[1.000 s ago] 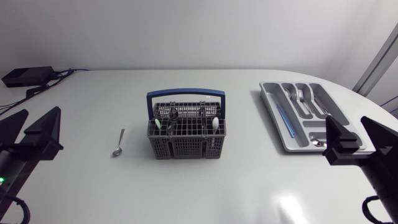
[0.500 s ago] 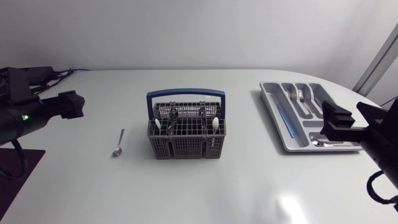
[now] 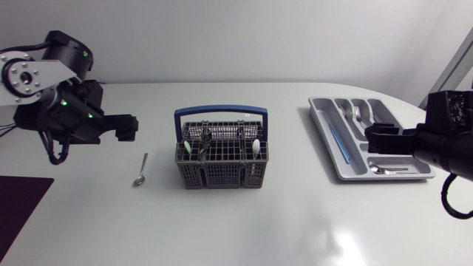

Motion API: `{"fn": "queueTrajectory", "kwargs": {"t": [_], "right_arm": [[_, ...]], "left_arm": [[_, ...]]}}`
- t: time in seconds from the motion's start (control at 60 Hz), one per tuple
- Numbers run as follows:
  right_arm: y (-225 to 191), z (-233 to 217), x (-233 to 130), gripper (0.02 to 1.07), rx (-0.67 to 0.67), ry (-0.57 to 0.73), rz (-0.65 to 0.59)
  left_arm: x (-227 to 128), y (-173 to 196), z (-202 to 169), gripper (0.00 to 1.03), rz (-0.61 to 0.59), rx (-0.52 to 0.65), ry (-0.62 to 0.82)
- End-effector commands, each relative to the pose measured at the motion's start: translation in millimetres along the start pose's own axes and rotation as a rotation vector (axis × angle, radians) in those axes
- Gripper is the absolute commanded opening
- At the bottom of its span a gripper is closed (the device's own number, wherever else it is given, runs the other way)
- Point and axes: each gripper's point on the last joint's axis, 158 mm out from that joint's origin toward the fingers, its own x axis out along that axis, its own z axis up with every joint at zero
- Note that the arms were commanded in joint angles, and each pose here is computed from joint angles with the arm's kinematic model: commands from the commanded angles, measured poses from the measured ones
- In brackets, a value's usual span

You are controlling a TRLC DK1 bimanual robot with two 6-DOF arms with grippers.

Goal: Unload the cutlery basket into the drawer organizer.

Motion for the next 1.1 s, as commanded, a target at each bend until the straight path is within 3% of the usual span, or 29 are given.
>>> {"fn": "queueTrajectory", "kwargs": {"t": [0.0, 0.417, 0.617, 0.767, 0.933, 1.083], "right_arm": [[-1.8, -3.4, 7.0, 1.03, 0.021, 0.057, -0.011], [9.1, -28.1, 13.4, 1.03, -0.011, 0.173, 0.034], [9.7, -38.0, 18.0, 1.03, -0.02, 0.198, 0.038], [9.9, -44.4, 19.7, 1.03, -0.021, 0.207, 0.04], [10.3, -51.7, 20.6, 1.03, -0.027, 0.223, 0.044], [10.4, -54.9, 20.7, 1.03, -0.032, 0.227, 0.046]], "left_arm": [[17.0, -6.1, 0.3, 0.99, -0.003, -0.005, 0.082], [98.5, -0.9, -23.5, 0.99, 0.037, 0.004, 0.325], [116.1, 2.2, -35.9, 0.96, 0.045, 0.003, 0.382], [127.5, 2.1, -45.1, 0.87, 0.043, 0.002, 0.426], [135.8, 0.2, -52.6, 0.84, 0.016, -0.016, 0.455], [140.7, 0.2, -55.9, 0.72, 0.008, -0.021, 0.46]]}}
